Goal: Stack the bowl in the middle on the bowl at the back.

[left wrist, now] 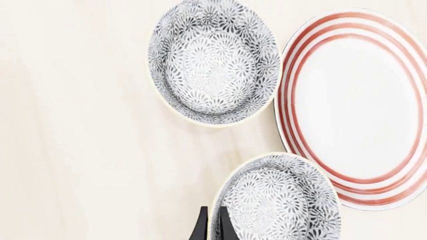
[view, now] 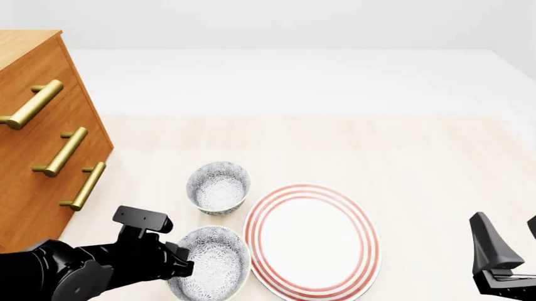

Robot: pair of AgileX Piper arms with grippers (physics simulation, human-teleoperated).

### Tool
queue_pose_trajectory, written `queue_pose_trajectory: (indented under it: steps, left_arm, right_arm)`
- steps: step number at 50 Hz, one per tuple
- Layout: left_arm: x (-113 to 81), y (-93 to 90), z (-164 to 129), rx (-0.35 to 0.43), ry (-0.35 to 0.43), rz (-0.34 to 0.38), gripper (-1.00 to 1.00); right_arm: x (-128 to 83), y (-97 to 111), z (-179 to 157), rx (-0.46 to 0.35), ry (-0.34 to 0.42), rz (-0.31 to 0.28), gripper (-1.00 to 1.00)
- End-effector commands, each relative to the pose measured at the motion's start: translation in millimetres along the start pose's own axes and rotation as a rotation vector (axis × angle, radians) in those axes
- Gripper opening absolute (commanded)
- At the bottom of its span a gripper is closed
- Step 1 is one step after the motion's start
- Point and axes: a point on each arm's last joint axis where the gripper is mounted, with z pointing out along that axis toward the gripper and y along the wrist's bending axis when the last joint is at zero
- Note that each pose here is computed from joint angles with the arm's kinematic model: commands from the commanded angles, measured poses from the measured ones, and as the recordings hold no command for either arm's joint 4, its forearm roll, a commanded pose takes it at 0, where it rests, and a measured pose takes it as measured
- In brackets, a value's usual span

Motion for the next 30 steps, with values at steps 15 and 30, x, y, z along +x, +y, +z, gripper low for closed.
queue_pose_trajectory:
  steps: [15, 30]
  left_arm:
    - [-14.6, -7.9, -51, 0.026, -0.048, 0.051, -1.0]
    - [-29.7, -26.1, -105, 0.1, -0.088, 0.047, -1.0]
  right_arm:
    - [0, 0, -1, -0.002, -0.001, -0.003, 1.0]
    - [0, 0, -2, -0.003, -0.002, -0.005, 1.0]
